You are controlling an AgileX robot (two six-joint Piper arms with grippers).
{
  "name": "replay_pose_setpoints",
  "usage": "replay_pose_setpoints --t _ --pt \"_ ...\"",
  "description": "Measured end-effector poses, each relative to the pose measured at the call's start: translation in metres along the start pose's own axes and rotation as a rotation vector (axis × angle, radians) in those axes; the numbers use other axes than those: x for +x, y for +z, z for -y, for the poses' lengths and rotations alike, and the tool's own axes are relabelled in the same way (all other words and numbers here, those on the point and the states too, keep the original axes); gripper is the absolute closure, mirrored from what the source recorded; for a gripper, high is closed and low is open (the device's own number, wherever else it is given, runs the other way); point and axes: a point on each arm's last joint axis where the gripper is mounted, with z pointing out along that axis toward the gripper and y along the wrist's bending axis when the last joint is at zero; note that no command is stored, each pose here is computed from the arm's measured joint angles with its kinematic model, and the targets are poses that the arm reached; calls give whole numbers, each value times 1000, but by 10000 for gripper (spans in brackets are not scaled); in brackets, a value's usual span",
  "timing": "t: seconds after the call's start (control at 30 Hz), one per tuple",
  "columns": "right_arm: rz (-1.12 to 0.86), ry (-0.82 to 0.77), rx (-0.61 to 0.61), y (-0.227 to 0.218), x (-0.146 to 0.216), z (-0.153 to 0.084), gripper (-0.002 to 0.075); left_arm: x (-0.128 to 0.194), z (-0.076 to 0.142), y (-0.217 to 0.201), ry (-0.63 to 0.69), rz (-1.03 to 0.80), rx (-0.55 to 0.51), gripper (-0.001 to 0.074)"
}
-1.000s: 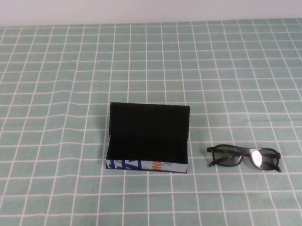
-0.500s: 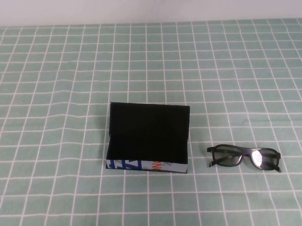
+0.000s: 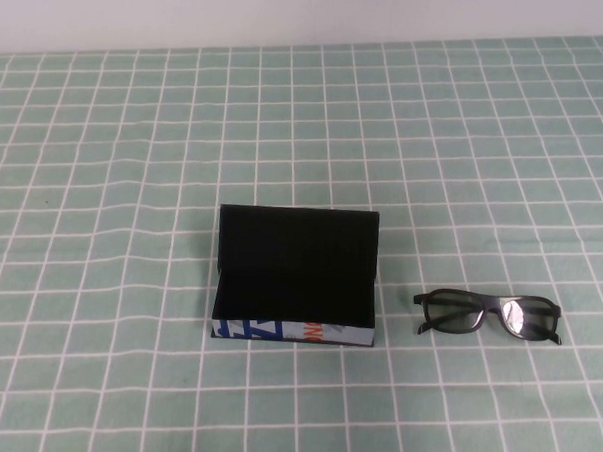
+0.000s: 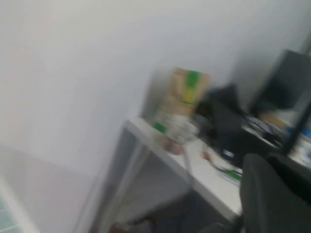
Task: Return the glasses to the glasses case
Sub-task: Pick up the glasses from the table
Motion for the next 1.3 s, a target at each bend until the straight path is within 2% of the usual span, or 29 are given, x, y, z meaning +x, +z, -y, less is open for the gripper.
replay_pose_setpoints --t 0.2,0.37,0.63,0.77,0.83,0.93,1.03,1.1,1.2,1.3 --pt "90 -198 -190 -5 0 -31 739 0 0 0 0 0 0 738" --pt "175 -246 -307 -13 -6 -45 739 0 0 0 0 0 0 738" --pt "127 -135 -393 -3 0 -77 739 0 0 0 0 0 0 738" --pt "66 13 -462 4 6 -102 739 0 0 0 0 0 0 738" --pt "81 87 -565 1 4 -113 739 0 0 0 0 0 0 738" --pt "138 182 -809 -13 -4 -131 739 0 0 0 0 0 0 738" --pt "205 209 -1053 -30 -11 -147 739 0 0 0 0 0 0 738" --pt "233 196 -1132 -35 -13 -154 738 0 0 0 0 0 0 738" --pt "227 164 -1097 -32 -10 -156 731 0 0 0 0 0 0 738" --pt "166 120 -891 -14 -4 -149 722 0 0 0 0 0 0 739"
